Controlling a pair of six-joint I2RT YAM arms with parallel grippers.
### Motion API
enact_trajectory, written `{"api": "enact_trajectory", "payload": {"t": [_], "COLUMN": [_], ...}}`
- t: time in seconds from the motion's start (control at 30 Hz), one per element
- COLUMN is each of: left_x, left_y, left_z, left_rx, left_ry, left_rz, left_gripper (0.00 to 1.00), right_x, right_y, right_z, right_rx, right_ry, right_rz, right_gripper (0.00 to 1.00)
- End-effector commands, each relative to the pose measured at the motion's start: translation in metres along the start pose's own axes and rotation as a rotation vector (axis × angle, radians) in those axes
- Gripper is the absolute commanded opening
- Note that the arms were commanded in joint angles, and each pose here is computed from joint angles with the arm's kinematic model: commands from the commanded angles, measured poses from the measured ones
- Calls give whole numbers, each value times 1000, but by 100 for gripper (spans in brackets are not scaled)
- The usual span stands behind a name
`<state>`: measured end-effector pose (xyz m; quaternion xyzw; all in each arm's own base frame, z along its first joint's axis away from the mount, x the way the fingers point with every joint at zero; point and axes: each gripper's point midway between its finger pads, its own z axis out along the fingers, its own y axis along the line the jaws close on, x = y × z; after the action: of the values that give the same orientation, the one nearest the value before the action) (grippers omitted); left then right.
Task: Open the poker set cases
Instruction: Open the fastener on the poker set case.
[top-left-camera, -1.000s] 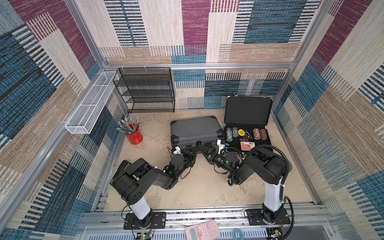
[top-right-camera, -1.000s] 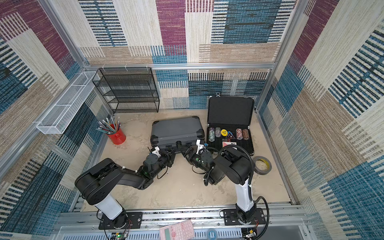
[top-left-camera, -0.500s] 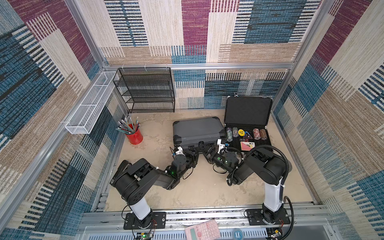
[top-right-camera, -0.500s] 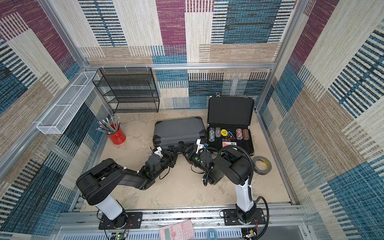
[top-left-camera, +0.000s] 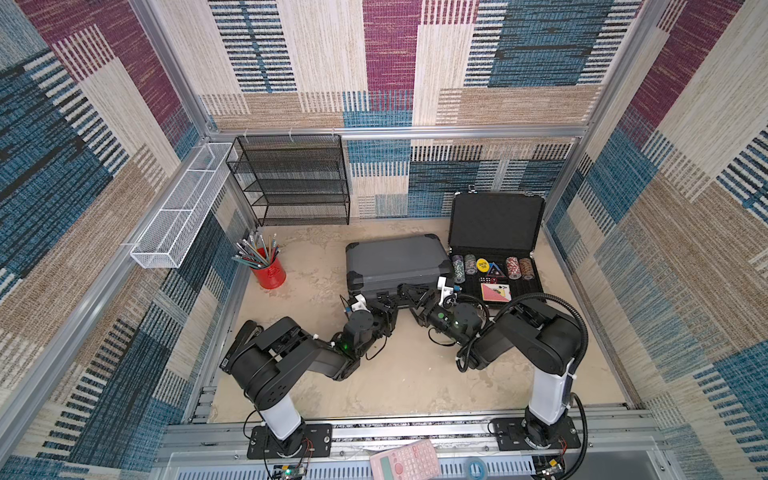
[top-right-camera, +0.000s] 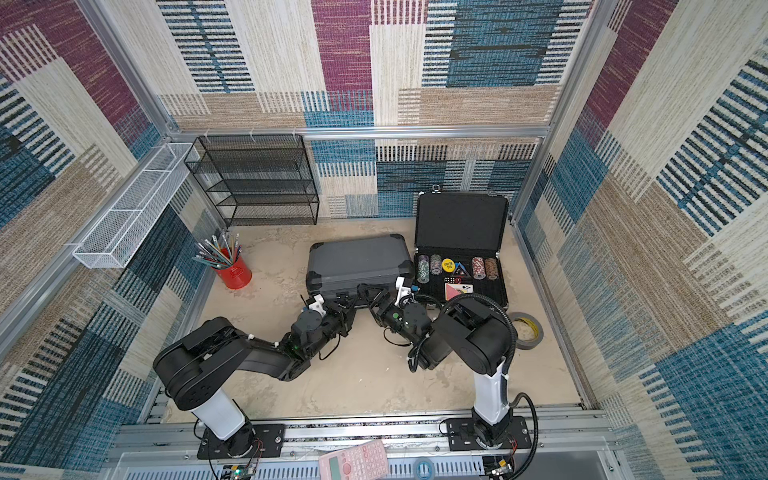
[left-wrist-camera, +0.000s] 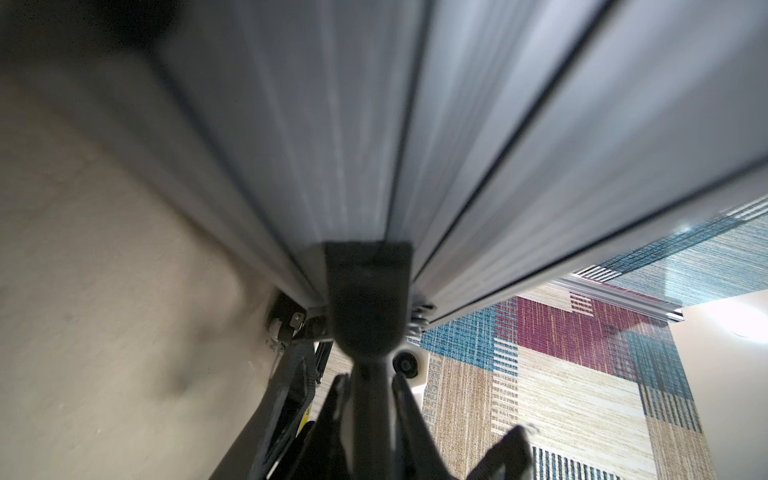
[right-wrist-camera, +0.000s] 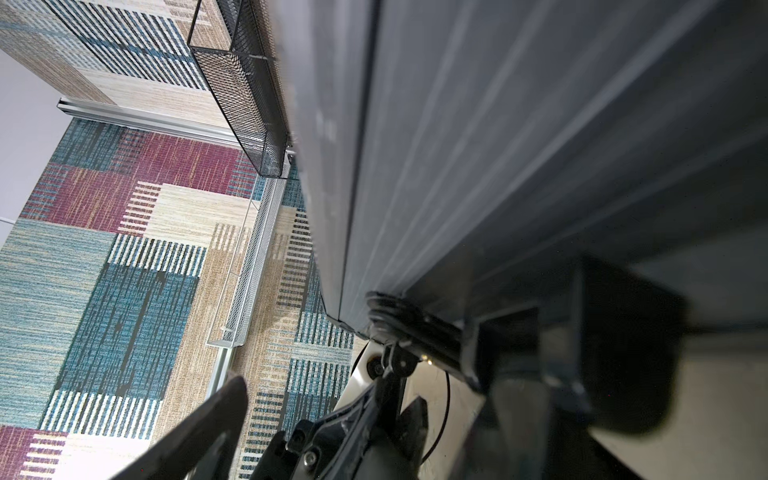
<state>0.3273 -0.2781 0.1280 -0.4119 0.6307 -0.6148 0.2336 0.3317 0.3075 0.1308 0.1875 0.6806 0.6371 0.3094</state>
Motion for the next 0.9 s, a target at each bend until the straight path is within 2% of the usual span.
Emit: {"api": "enact_trajectory", "payload": {"t": [0.0,0.6,0.87], "left_x": [25,23,18], "left_y": [-60,-46,-35], "left_z": [-4,1,1], "left_rx": [221,189,163], "left_ry": [117,107,88], "left_rz": [-28,-38,-43], "left_gripper": [0,0,0], "right_x": [-14,-9,-6], "right_y": [101,122,143], "right_z": [-20,-22,-28], "right_rx": [-425,-482,-537], "right_ry": [-72,-32,-12], "right_rz": [-51,-38,-44], "right_gripper": [99,96,93]}}
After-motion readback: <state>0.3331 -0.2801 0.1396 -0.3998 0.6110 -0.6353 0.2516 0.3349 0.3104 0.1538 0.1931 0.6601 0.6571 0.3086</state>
